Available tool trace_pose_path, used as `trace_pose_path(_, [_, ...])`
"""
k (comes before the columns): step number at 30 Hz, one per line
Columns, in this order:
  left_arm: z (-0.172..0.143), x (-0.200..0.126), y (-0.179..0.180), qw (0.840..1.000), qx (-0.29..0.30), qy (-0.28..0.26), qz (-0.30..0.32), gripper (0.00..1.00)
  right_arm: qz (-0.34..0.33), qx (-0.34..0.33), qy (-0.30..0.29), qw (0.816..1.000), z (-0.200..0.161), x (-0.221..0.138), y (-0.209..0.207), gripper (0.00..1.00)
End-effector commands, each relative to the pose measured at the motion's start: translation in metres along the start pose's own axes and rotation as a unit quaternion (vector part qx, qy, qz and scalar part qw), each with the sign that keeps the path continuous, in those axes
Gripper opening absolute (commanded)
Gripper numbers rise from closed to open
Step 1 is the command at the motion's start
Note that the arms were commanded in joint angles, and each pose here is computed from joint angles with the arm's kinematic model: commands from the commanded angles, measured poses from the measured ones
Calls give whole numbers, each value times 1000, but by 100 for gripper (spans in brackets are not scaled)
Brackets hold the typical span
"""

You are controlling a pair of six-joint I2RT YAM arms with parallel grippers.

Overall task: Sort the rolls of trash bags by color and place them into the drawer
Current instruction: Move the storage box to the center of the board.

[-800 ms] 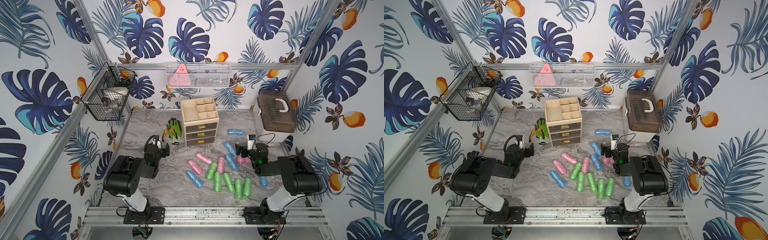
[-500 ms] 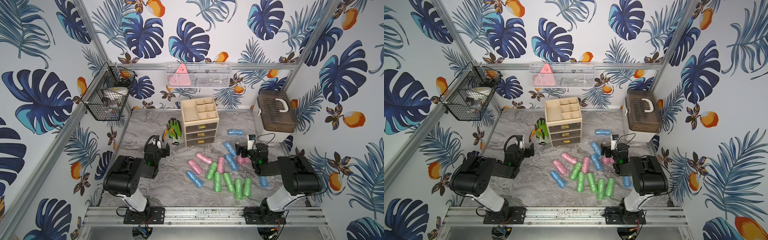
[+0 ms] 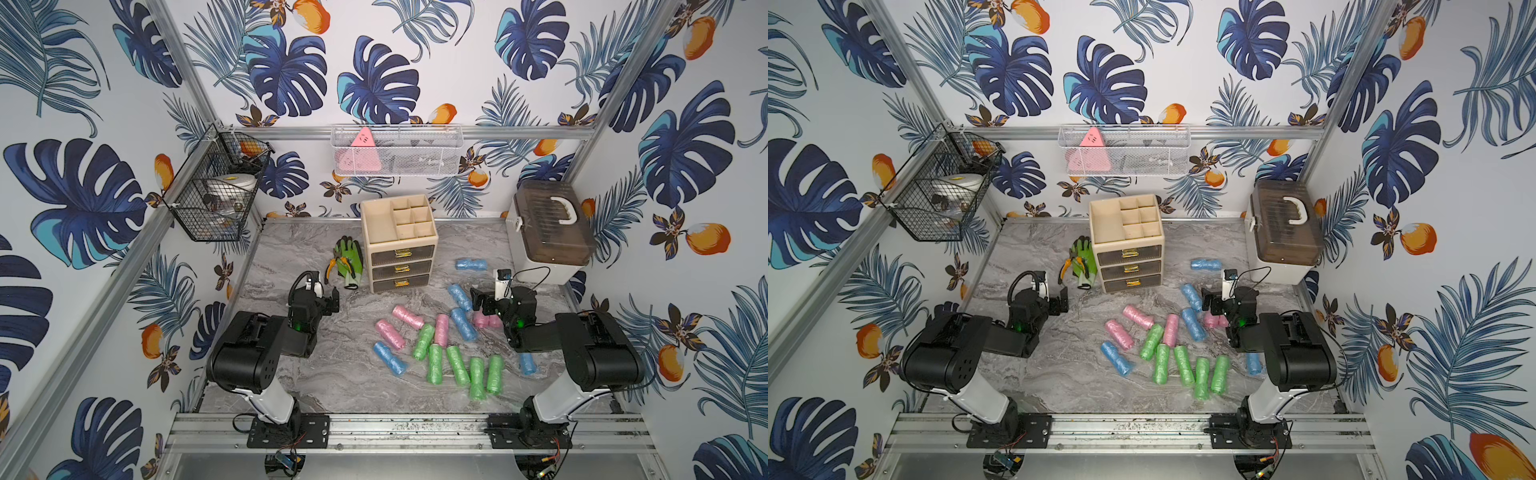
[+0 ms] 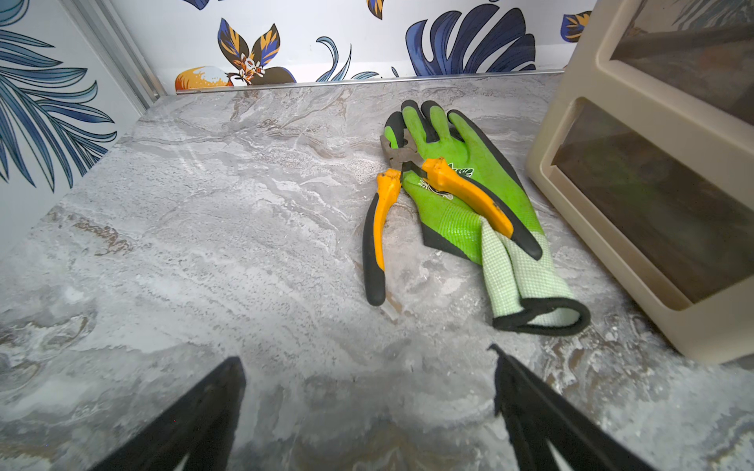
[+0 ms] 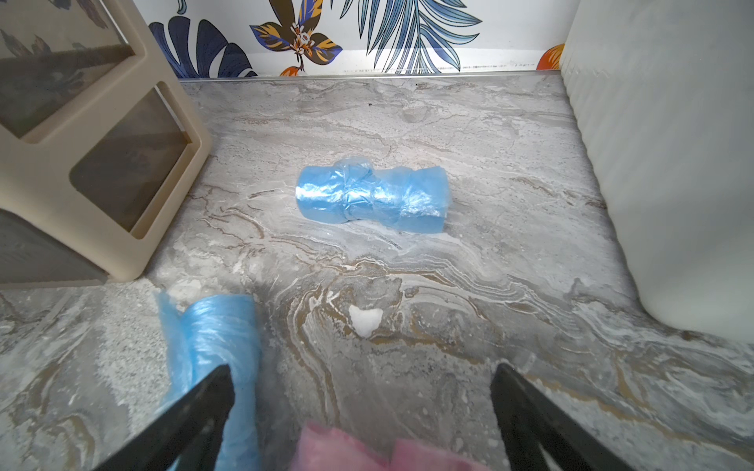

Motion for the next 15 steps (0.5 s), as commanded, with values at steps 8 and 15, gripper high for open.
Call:
trace_pose_path(8, [8,-1,1,1000,9,-16,5,99,-28,17,-16,999,9,2,-8,100])
trace_pose_path(15, [12,-1,1,1000,11,-12,-8,99,-83,42,-39,995,23,-5,-24,100])
Point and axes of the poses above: each gripper's point midway between its finger pads, its own x axis out along the fingers, its own y axis along the line the jaws close on, z = x × y, the point moved 1 cm from there along -x, back along the fingers, and after that the axes turned 15 degrees about x, right-handed, at the moved point
